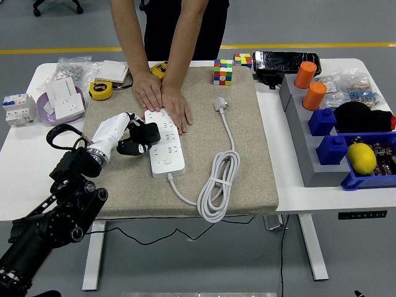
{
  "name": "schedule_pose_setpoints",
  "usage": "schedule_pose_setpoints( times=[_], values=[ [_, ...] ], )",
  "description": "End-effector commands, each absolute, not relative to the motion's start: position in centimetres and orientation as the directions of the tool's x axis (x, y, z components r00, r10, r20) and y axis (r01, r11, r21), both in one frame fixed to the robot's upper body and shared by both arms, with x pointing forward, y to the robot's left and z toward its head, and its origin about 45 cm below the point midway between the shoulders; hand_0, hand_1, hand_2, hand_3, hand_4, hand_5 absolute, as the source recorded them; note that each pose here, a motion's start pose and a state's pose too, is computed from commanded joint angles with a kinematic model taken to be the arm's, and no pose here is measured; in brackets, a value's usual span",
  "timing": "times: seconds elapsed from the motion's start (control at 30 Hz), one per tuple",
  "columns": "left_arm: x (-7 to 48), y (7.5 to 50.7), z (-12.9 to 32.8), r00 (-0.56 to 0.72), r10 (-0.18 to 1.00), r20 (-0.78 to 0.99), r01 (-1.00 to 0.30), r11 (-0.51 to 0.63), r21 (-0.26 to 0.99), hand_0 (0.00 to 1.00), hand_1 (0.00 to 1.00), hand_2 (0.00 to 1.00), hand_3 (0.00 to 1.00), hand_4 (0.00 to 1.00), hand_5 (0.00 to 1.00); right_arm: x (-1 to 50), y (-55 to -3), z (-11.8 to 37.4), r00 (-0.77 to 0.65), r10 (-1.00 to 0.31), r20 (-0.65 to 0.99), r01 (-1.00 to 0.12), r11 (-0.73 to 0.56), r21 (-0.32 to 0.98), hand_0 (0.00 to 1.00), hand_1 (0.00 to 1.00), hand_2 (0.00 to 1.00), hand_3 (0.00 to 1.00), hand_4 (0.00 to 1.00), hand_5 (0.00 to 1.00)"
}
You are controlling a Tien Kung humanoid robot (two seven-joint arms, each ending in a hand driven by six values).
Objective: Pick up the plug,place it near the board,insert it into the board,press the button
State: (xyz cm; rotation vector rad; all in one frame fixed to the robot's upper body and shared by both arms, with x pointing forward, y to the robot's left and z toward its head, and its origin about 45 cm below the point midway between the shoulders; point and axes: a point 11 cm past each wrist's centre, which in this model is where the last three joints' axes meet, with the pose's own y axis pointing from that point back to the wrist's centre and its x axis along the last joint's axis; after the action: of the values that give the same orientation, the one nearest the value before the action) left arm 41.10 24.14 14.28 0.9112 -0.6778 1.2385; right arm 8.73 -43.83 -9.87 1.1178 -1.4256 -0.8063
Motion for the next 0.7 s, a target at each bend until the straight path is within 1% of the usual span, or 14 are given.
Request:
schedule_pose_setpoints(
  times=[0.2,0.43,0.57,0.7],
  values=[
    [41.0,23.8,15.4,0.203,0.498,0.843,-0.979,0.078,0.189,0.659,0.608,0.487,0.38,0.472,0.048,8.7,-43.8,-9.9,0.041,-0.941,0.337,-0.195,0.323,0.926,0.826,0.755,0.748,0.779,0.998,0.96],
    [40.6,24.1,17.4,0.151,0.536,0.831,-0.988,0.071,0.135,0.646,0.614,0.489,0.376,0.478,0.056,8.7,-43.7,-9.9,0.034,-0.942,0.334,-0.196,0.322,0.926,0.826,0.755,0.748,0.779,0.998,0.961],
    [40.5,25.2,18.3,0.109,0.558,0.823,-0.994,0.039,0.105,0.646,0.614,0.489,0.376,0.478,0.056,8.6,-43.6,-10.0,0.03,-0.942,0.333,-0.193,0.321,0.927,0.826,0.755,0.748,0.779,0.998,0.961],
    [40.2,27.2,17.9,0.095,0.563,0.821,-0.991,-0.023,0.13,0.642,0.618,0.498,0.382,0.486,0.057,8.5,-43.6,-10.0,0.028,-0.943,0.332,-0.193,0.321,0.927,0.826,0.755,0.747,0.779,0.998,0.96]
  ],
)
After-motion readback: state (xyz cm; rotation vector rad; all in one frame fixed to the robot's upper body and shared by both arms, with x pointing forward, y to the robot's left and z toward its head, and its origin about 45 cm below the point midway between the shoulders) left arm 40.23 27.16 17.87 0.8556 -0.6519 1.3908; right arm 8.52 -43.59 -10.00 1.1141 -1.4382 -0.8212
